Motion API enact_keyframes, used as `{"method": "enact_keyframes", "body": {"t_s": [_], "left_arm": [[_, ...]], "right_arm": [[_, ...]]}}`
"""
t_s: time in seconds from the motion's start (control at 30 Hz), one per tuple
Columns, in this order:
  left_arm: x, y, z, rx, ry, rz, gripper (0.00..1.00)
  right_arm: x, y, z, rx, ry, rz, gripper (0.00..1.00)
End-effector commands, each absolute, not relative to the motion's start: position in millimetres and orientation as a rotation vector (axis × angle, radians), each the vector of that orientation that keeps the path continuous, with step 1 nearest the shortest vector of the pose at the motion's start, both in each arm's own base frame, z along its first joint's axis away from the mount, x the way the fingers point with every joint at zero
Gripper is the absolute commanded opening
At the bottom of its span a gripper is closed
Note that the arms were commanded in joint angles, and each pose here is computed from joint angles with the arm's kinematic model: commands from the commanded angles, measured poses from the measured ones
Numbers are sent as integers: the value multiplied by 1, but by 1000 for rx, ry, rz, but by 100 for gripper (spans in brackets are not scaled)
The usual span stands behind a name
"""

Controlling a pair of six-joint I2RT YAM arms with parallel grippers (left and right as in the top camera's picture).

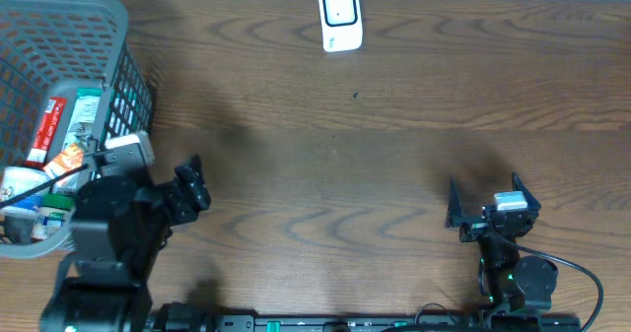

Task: Scan the item barcode
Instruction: 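Raise the left gripper and move it over the grey basket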

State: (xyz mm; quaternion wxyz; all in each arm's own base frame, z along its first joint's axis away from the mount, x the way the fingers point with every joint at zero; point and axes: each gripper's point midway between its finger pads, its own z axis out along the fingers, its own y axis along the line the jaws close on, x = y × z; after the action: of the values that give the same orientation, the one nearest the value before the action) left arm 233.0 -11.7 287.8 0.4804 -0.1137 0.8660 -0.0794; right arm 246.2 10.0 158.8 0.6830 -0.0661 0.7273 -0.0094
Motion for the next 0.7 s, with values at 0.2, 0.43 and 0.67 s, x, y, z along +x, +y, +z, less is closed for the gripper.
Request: {"method": "enact_keyframes", "body": {"t_s": [0.2, 0.43, 0.67], "left_arm": [[232, -9, 349, -102, 1953, -98, 82], [231, -7, 347, -114, 1962, -88, 98], [230, -5, 343, -243, 1971, -153, 98]], "right_arm": [[246, 9, 158, -135, 1637, -11, 99], [246, 9, 158, -135, 1637, -11, 99], [246, 9, 158, -135, 1637, -11, 99]]}}
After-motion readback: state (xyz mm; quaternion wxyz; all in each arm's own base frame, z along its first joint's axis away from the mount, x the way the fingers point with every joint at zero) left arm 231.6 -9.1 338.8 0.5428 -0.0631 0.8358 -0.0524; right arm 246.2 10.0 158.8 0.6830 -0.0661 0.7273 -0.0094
